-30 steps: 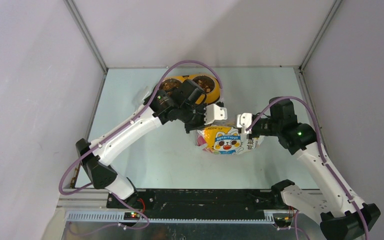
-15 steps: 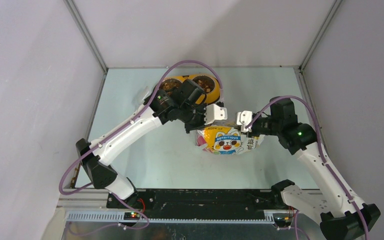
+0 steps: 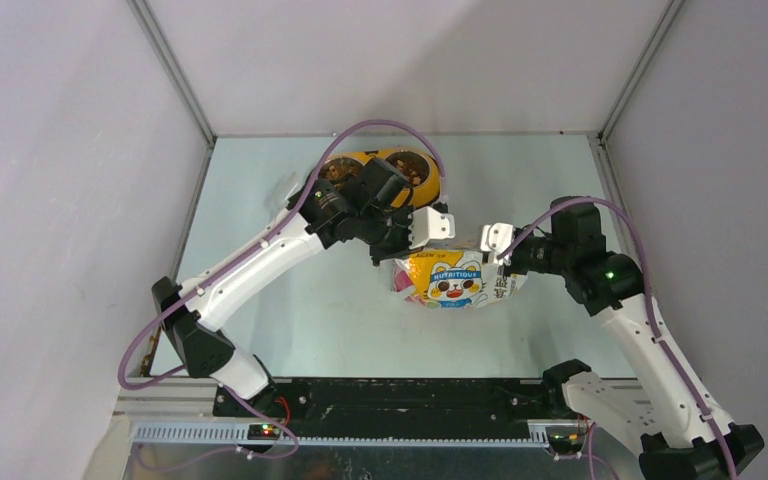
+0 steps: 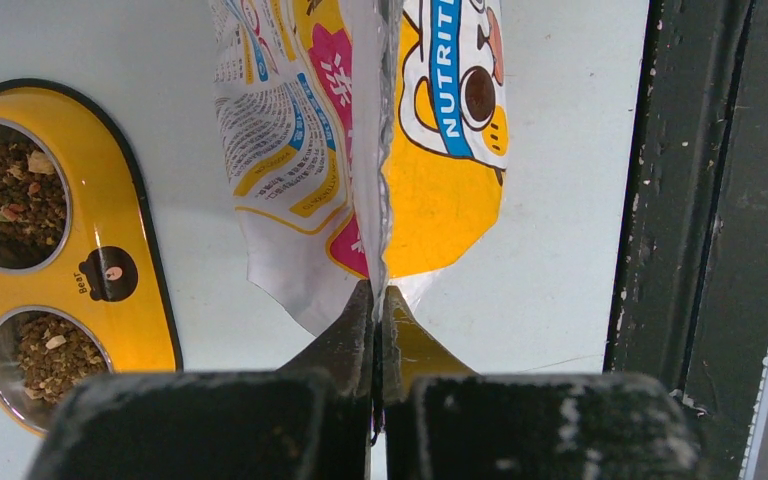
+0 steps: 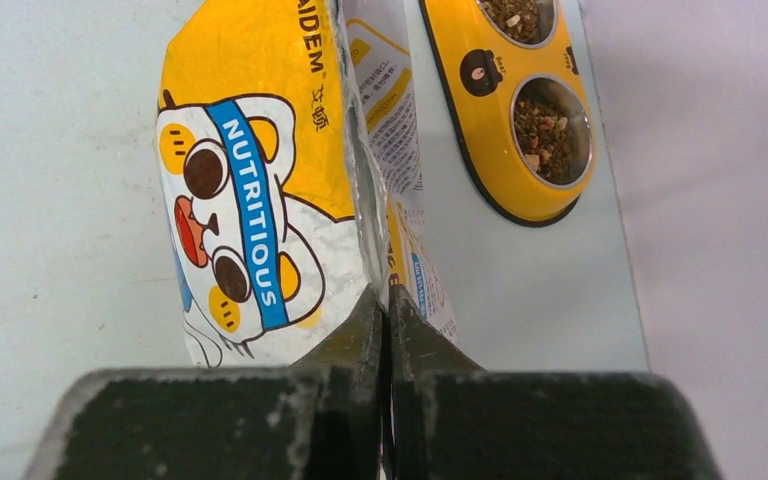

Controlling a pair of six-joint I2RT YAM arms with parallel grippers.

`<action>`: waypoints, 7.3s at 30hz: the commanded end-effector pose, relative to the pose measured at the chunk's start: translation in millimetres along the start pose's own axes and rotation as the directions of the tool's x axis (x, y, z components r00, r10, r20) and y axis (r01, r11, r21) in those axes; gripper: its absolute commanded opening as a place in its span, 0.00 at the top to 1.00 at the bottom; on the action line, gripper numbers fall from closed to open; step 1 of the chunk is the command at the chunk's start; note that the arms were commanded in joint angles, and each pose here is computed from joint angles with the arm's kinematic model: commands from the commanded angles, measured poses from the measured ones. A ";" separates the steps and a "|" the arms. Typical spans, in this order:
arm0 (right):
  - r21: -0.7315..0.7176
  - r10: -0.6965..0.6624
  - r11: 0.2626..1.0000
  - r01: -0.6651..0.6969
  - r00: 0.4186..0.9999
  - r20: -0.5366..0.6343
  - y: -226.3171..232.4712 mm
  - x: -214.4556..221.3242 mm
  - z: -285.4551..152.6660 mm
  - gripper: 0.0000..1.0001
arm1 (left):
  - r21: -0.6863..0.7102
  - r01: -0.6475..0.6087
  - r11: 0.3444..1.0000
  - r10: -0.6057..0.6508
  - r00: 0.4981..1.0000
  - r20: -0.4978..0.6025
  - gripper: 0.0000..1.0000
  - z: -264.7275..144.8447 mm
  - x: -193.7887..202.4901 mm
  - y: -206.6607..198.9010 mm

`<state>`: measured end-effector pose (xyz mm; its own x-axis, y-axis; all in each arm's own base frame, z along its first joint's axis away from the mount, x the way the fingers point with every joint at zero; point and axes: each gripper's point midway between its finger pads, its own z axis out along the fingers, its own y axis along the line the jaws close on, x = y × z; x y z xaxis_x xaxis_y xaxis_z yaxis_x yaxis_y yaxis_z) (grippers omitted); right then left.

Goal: Serve the pet food
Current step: Close the pet food bag at the center of the board.

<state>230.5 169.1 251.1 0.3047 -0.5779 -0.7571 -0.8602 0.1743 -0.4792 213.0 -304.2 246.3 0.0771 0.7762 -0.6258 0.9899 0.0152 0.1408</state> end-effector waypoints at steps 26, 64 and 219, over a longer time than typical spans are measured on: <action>0.199 -0.137 0.963 0.179 0.969 -0.206 -29.7 26.6 -35.5 0.83 | 0.013 0.012 1.000 -0.013 0.999 0.036 1.00 -8.1 -14.0 -0.4; 0.294 -0.128 0.927 0.233 0.934 -0.334 -41.3 42.7 -66.1 0.89 | 0.010 0.012 1.000 -0.012 1.000 0.026 1.00 -6.2 -12.6 1.6; -0.092 0.331 0.937 -0.337 0.941 -0.077 -23.5 32.9 -55.2 0.55 | -0.135 -0.098 0.986 0.111 0.990 0.092 1.00 36.8 -88.0 24.8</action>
<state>241.4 103.9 253.8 -0.0856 -0.5329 -0.8418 -0.9481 0.3032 -0.0955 223.0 -402.9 268.0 0.1895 0.7153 -0.6727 0.9651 -0.0096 0.2616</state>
